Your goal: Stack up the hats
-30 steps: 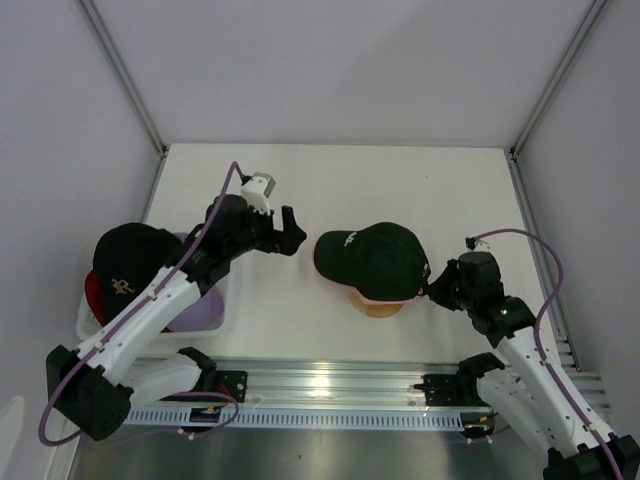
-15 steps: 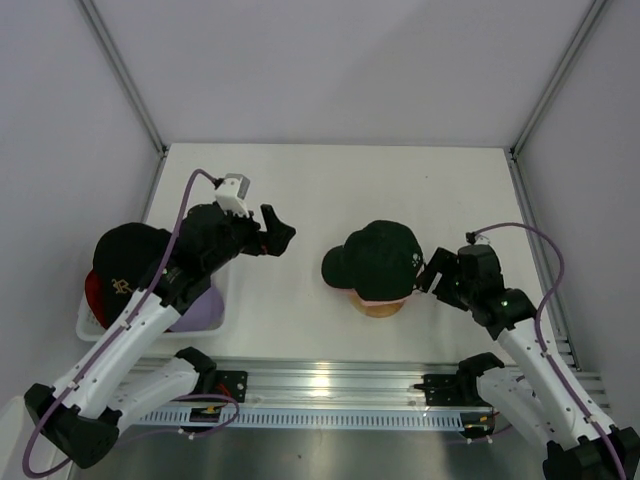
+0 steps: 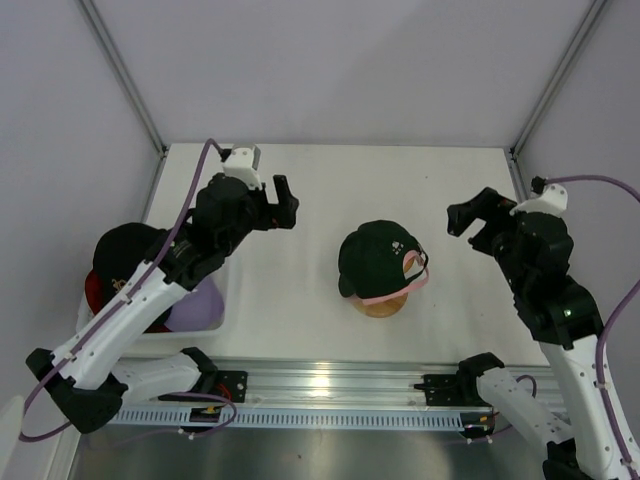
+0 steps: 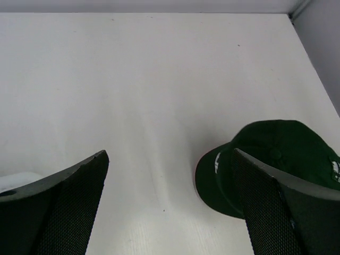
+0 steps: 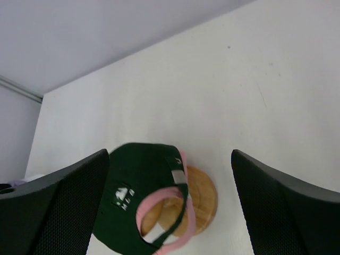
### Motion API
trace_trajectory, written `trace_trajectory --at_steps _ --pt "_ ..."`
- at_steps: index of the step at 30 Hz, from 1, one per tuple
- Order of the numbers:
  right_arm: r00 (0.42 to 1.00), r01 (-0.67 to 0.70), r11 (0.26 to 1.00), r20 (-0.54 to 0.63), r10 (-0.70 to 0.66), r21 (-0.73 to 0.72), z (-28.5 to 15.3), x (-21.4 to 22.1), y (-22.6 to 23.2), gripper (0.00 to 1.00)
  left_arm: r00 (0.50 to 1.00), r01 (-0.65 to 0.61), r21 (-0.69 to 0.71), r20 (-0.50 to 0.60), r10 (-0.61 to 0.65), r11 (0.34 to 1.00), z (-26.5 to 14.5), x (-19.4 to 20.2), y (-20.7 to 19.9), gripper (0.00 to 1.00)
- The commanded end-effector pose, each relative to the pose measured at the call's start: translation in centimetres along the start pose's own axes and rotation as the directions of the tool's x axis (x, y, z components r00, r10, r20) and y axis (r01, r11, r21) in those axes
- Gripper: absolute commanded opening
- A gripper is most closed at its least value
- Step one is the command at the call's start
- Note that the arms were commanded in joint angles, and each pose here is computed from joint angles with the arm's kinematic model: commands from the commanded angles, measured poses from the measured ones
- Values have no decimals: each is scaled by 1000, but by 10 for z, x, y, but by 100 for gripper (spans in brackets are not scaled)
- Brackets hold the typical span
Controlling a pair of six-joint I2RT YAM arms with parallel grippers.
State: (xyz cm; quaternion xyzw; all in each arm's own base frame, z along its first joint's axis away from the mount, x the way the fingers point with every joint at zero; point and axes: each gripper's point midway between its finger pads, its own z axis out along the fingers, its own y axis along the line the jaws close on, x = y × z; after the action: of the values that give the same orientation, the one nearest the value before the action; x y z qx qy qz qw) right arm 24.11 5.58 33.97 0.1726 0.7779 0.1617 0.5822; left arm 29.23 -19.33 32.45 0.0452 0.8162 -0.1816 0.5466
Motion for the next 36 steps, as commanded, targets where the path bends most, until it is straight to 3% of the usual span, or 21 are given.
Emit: trace_trajectory --at_steps 1,4,8,13,18,23,26,33,36 --pt "995 95 991 -9 -96 -97 25 -16 34 100 994 -4 -173 104 23 985 -28 -31 36 99" --pt "988 106 979 -93 -123 -174 40 -2 52 100 985 51 -396 171 19 917 -56 -44 88 100" --pt "985 90 970 -121 -120 -224 62 11 64 99 973 152 -536 227 -32 830 -94 -48 141 100" --pt "988 122 942 -56 -147 -313 67 7 79 100 964 244 -728 252 -81 641 -135 -23 205 99" --pt "987 136 938 -34 -155 -320 77 13 77 99 972 234 -867 217 -88 439 -164 -7 254 99" --pt "984 157 933 -32 -177 -323 89 20 77 99 970 223 -906 168 -177 360 -143 24 291 99" --pt "981 156 934 -59 -184 -320 96 29 75 100 978 146 -939 91 -185 310 -134 39 305 99" --pt "984 156 911 -19 -177 -382 98 38 79 100 981 79 -945 17 -195 316 -114 62 322 90" --pt "983 167 915 -5 -181 -368 98 36 76 99 980 96 -937 29 -197 337 -112 64 328 76"
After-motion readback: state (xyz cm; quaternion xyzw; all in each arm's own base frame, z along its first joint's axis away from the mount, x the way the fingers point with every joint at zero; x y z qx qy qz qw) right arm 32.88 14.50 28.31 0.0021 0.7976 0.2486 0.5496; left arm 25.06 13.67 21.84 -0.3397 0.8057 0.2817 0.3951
